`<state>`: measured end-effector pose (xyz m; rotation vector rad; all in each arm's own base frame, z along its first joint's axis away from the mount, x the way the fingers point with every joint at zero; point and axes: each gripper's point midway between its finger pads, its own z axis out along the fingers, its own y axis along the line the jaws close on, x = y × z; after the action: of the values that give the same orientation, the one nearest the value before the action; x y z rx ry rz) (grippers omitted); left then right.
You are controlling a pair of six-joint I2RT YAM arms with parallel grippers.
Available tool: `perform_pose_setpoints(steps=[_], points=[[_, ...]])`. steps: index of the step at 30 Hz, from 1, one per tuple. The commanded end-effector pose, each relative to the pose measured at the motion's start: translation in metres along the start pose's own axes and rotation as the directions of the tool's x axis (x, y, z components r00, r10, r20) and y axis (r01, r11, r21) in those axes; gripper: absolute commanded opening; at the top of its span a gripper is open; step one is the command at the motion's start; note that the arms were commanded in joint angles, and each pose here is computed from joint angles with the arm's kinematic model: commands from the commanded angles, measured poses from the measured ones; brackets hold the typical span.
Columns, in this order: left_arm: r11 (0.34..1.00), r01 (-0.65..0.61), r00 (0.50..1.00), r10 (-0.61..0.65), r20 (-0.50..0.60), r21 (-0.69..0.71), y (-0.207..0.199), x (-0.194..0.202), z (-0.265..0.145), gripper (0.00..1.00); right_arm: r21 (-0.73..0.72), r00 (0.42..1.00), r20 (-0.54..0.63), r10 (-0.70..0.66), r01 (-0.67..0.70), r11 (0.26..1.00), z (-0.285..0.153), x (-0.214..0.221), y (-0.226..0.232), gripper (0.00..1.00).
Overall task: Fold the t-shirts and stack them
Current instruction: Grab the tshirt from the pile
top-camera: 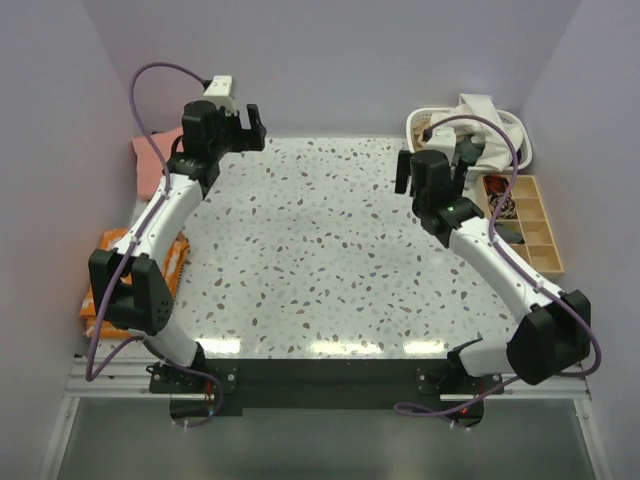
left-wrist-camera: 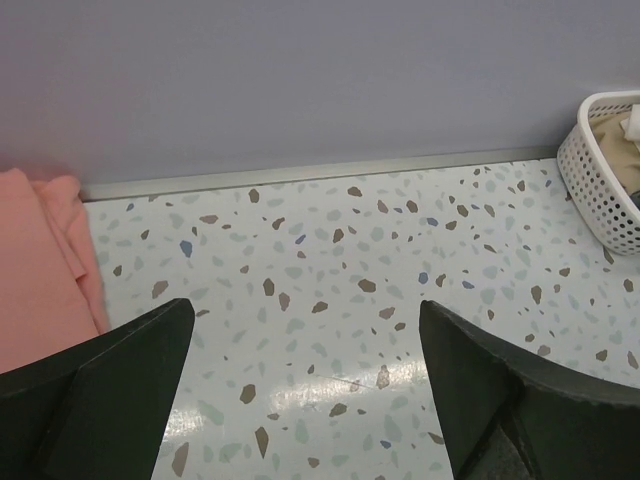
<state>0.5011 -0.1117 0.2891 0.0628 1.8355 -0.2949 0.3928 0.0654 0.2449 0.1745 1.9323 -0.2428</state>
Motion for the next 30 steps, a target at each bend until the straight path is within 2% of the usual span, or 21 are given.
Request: perform_pose_setpoints(steps=[1,2,3,5,7,11,13,14,16,20,24,28,29,30], points=[[0.999,-0.045,0.999,0.045,0.02,-0.003,-0.002,-0.026,0.01,1.0,0.139,0.998,0.026,-0.062,0.058,0.989,0.013,-0.036,-0.011,0.99],[0.999,-0.048,0.999,0.048,0.002,-0.006,-0.001,-0.02,0.018,1.0,0.224,0.995,0.031,-0.095,0.086,0.971,0.017,-0.039,-0.021,0.99],[0.999,-0.047,0.999,0.047,0.013,-0.006,-0.001,-0.026,0.02,1.0,0.287,0.988,-0.022,-0.151,0.15,0.946,0.026,-0.029,-0.026,0.99],[0.999,-0.053,0.999,0.053,-0.008,-0.01,0.001,-0.02,0.028,1.0,0.374,0.99,-0.069,-0.123,0.14,0.917,0.033,-0.031,-0.048,0.99],[0.998,-0.057,0.998,0.056,-0.004,-0.017,0.002,-0.02,0.033,1.0,0.362,0.993,-0.069,-0.095,0.113,0.925,0.045,-0.029,-0.05,0.99],[0.999,-0.047,0.999,0.046,-0.025,-0.027,0.006,-0.012,0.049,1.0,0.422,0.995,0.09,-0.046,0.004,0.906,0.059,-0.051,-0.059,0.99],[0.999,-0.046,0.999,0.046,-0.022,0.005,0.0,-0.014,0.052,1.0,0.335,0.988,0.128,-0.081,0.034,0.942,0.076,-0.054,-0.042,0.99],[0.999,-0.046,0.999,0.046,-0.027,0.011,0.0,-0.011,0.056,1.0,0.307,0.977,0.207,-0.043,-0.023,0.951,0.088,-0.066,-0.038,0.99],[0.999,-0.045,0.999,0.046,-0.028,0.019,-0.001,-0.009,0.061,1.0,0.317,0.978,0.199,-0.06,-0.006,0.948,0.109,-0.066,-0.035,0.99],[0.997,-0.052,0.998,0.054,-0.045,0.048,-0.004,-0.002,0.074,1.0,0.482,0.986,0.096,-0.133,0.071,0.873,0.179,-0.06,-0.034,0.99],[0.996,-0.054,0.997,0.057,-0.053,0.066,-0.005,0.005,0.088,1.0,0.534,0.982,0.142,-0.126,0.031,0.845,0.219,-0.056,-0.037,0.99],[0.993,-0.054,0.994,0.063,-0.09,0.102,-0.008,0.023,0.106,1.0,0.583,0.986,0.12,-0.117,0.025,0.812,0.259,-0.05,-0.057,0.99],[0.993,-0.057,0.994,0.066,-0.086,0.104,-0.009,0.022,0.109,1.0,0.573,0.982,0.165,-0.091,-0.021,0.819,0.263,-0.066,-0.057,0.99],[0.993,-0.057,0.994,0.066,-0.088,0.106,-0.008,0.023,0.112,1.0,0.57,0.983,0.159,-0.091,-0.016,0.821,0.274,-0.058,-0.059,0.99]])
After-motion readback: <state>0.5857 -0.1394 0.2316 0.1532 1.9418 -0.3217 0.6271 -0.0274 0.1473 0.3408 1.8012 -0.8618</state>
